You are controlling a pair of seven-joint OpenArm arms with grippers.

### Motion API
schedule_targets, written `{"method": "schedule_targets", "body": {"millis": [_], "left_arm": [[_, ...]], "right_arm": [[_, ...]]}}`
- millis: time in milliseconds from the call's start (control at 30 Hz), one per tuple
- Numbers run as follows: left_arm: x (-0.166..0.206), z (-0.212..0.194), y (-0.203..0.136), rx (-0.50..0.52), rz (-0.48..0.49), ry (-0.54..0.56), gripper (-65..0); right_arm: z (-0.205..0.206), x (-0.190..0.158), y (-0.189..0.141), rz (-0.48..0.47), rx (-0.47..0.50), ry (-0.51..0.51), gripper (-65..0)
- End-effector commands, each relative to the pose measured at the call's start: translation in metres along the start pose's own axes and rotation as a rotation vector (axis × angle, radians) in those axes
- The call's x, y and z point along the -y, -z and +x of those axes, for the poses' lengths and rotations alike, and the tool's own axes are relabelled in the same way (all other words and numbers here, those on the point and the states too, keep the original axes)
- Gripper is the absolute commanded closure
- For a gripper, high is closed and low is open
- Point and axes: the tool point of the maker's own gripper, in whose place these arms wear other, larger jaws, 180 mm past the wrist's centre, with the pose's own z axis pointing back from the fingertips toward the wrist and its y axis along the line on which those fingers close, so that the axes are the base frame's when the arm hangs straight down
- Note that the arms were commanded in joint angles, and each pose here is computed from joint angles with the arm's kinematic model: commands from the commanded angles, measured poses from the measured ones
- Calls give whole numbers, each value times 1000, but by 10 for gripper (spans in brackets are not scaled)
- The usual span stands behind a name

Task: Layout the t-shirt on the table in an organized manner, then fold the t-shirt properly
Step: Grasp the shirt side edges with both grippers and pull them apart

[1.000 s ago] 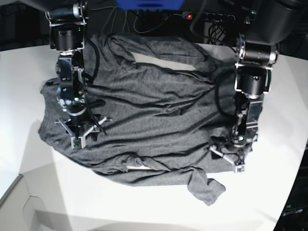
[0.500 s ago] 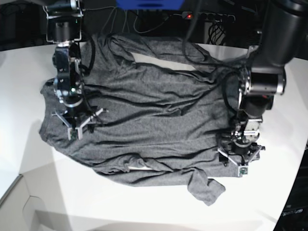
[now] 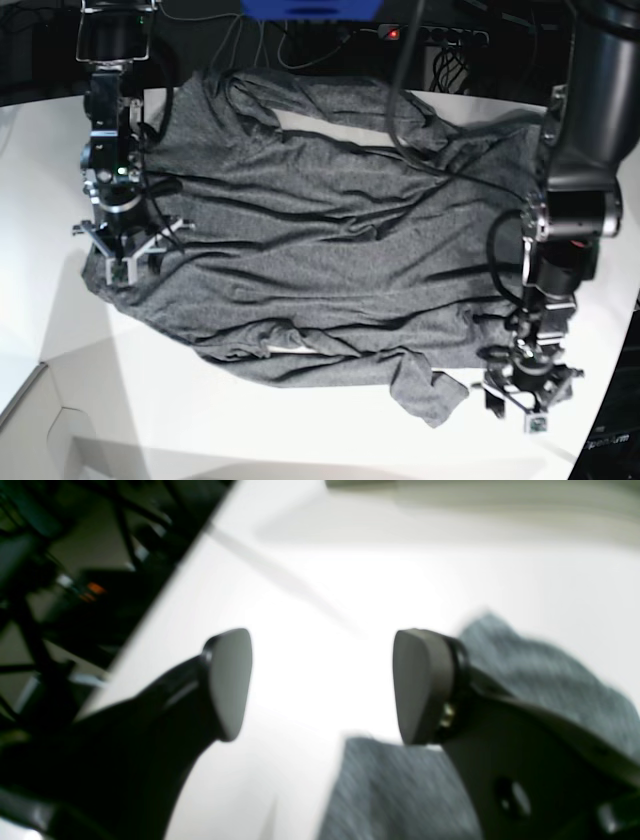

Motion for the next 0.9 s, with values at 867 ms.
{"method": "schedule_targets", "body": {"millis": [867], "left_arm": [[34, -37, -110, -86, -227, -309, -422]], "right_arm": [[-24, 44, 65, -71, -154, 48, -233]]}}
